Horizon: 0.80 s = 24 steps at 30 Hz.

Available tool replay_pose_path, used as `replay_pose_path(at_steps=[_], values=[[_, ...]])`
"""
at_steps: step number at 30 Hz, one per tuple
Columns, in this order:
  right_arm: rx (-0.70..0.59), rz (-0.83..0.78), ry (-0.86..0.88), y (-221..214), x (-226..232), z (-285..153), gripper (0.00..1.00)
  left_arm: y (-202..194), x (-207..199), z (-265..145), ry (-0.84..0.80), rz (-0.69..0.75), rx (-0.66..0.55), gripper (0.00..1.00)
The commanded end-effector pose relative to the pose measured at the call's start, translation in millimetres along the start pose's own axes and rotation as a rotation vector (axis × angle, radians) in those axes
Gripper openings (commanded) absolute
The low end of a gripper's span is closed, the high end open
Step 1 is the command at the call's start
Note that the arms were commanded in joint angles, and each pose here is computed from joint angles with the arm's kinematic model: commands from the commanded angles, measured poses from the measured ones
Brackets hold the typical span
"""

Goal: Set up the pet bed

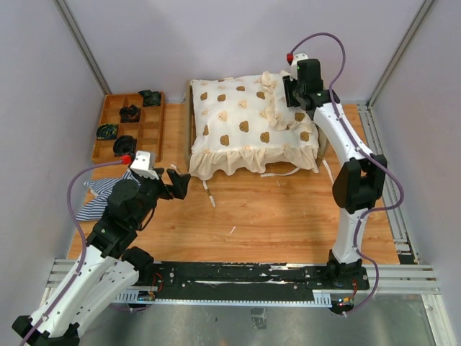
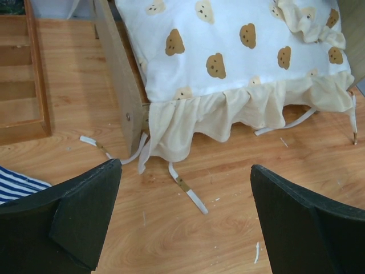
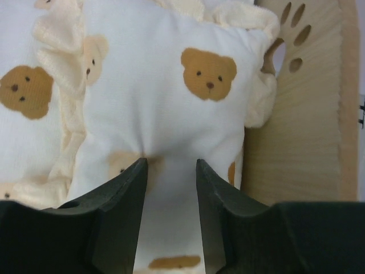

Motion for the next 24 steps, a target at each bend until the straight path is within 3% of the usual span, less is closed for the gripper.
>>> replay_pose_path(at_steps=[1, 4, 7, 17, 24], values=[[-0.011, 0.019, -0.014, 8.0, -11.6, -61.4, 0.45, 9.1, 4.1, 0.2, 0.074, -0.059, -0.049, 0.99], [0.003, 0.029, -0.001, -4.9, -11.1, -88.1, 0.58, 13.5, 7.0, 0.7, 0.123, -0.089, -0.071, 0.99], [0.025, 0.053, 0.012, -25.2, -9.5, -113.6, 0.62, 18.1, 7.5, 0.9, 0.146, -0.108, -0.081, 0.99], [0.039, 0.221, 0.259, -106.4, 32.6, -189.1, 0.65, 29.9, -6.2, 1.8, 0.044, -0.130, -0.094, 0.99], [-0.028, 0.268, 0.279, -147.6, 37.2, -235.8, 0.66, 38.8, -12.4, -5.9, -0.013, -0.142, -0.114, 0.99]])
Point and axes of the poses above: each gripper's point midway between its finger pads, its own z axis out along the fingers, its own x axis along the line the jaws close on, y = z × x, the point moved 8 cm from there along -z, back along the fingers, and after that the axes turned 2 degrees about -z, right-handed, at the moved point
